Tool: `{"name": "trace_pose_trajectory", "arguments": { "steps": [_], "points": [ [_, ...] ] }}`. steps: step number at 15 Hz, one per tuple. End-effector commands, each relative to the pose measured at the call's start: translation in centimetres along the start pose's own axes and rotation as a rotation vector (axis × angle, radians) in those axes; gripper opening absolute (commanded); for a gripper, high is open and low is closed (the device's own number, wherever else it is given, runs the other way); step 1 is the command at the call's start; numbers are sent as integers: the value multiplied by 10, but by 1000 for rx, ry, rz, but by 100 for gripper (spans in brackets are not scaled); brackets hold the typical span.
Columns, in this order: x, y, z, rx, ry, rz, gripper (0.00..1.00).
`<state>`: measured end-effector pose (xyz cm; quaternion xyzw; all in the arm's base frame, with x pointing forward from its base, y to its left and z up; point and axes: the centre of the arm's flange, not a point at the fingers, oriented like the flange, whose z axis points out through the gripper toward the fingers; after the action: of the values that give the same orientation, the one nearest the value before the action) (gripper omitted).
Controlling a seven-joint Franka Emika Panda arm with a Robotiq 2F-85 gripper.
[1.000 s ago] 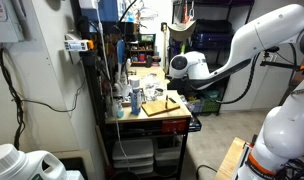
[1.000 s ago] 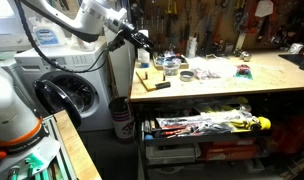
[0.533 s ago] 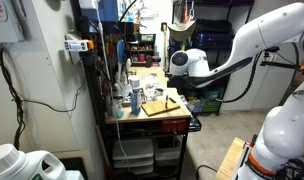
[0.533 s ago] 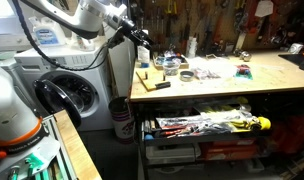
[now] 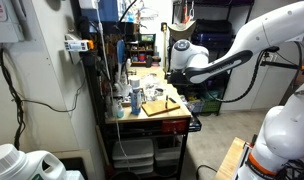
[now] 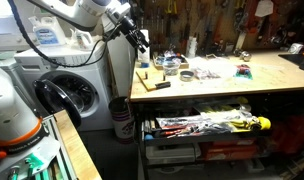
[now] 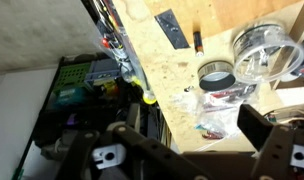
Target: Pick up the batteries on top of the chopping board and make them stand upright on the board
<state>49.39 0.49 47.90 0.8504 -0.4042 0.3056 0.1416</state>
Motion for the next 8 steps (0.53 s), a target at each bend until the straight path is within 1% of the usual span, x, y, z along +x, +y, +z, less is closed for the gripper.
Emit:
{"name": "trace_pose_trajectory", "arguments": {
  "steps": [1,4,5,6,8],
  "points": [
    [16,15,-14,-18,-198,-37,100],
    [18,24,-17,-40,-360,-104,100],
    [19,27,-20,-47,-379,-130,100],
    [10,18,-11,-25,-324,-98,100],
    [14,20,-16,-30,-351,-122,100]
  ]
}}
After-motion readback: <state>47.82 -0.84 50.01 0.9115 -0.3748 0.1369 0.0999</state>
